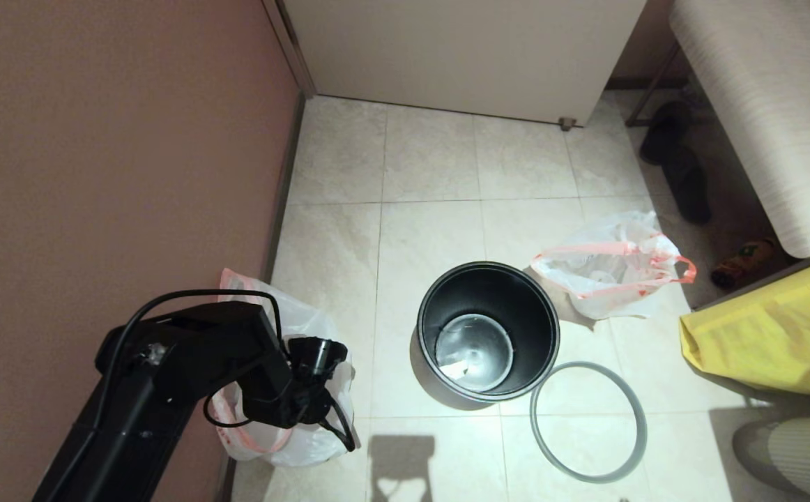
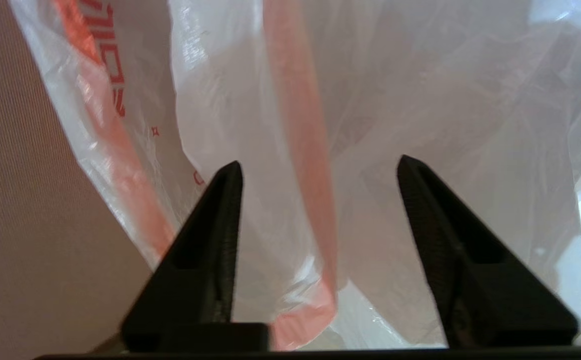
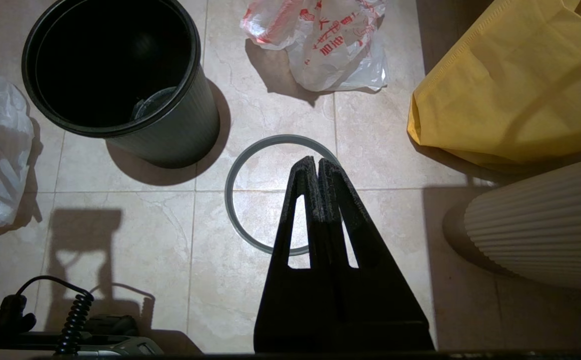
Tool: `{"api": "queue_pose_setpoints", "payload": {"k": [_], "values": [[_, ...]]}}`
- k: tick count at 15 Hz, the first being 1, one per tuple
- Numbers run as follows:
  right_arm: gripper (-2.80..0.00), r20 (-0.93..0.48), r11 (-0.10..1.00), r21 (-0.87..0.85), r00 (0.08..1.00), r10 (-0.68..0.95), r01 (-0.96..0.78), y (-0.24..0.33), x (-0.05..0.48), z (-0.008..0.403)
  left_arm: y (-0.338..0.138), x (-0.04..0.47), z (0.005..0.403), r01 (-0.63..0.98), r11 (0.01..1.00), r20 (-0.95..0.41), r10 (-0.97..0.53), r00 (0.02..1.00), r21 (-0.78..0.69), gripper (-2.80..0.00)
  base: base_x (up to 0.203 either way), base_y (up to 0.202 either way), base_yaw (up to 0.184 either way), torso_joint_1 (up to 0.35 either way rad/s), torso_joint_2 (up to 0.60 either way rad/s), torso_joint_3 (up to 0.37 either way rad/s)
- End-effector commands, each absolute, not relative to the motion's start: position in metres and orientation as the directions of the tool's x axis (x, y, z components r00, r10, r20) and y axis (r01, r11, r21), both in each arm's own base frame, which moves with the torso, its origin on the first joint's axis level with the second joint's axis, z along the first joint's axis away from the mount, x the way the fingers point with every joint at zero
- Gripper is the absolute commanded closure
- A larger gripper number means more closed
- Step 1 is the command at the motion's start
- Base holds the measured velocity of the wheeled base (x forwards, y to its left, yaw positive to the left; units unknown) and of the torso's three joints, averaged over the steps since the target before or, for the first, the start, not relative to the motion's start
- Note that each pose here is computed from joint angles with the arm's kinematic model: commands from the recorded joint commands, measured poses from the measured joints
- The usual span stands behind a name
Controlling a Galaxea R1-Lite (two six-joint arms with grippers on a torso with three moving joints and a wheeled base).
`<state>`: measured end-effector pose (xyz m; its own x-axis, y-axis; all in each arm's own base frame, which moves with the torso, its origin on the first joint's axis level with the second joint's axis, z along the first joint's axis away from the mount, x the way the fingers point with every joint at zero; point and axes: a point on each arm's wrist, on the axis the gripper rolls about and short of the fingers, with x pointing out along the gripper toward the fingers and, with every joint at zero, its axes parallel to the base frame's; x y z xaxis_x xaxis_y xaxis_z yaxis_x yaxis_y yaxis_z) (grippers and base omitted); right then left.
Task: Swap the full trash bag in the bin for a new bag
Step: Pick up a new trash bag
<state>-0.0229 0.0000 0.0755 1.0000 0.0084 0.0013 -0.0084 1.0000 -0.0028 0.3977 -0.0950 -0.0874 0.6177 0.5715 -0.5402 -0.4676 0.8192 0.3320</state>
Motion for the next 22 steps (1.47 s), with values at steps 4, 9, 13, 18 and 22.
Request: {"api": "queue_pose_setpoints", "payload": {"k": [4,9,13,18,22], "values": [[0.00,0.000,1.000,-0.003,1.000,0.009,-0.009,0.000,-0.023,0.075,-0.097,0.391,-0.080,-0.472,0.838,-0.542,0.539,0.644,0.273,-2.80,0.000,0.000,0.000,0.000,0.00,0.000],[0.00,0.000,1.000,-0.003,1.000,0.009,-0.009,0.000,-0.023,0.075,-0.079,0.403,-0.095,-0.516,0.809,-0.512,0.581,0.633,0.282,-2.80,0.000,0.000,0.000,0.000,0.00,0.000],[0.00,0.000,1.000,-0.003,1.000,0.009,-0.009,0.000,-0.023,0.075,-0.078,0.401,-0.106,-0.516,0.807,-0.481,0.588,0.651,0.287,-2.80,0.000,0.000,0.000,0.000,0.00,0.000],[0.00,0.000,1.000,-0.003,1.000,0.009,-0.009,0.000,-0.023,0.075,-0.075,0.404,-0.109,-0.517,0.806,-0.469,0.590,0.658,0.289,-2.80,0.000,0.000,0.000,0.000,0.00,0.000],[0.00,0.000,1.000,-0.003,1.000,0.009,-0.009,0.000,-0.023,0.075,-0.074,0.405,-0.110,-0.522,0.803,-0.466,0.594,0.656,0.289,0.00,0.000,0.000,0.000,0.000,0.00,0.000]]}}
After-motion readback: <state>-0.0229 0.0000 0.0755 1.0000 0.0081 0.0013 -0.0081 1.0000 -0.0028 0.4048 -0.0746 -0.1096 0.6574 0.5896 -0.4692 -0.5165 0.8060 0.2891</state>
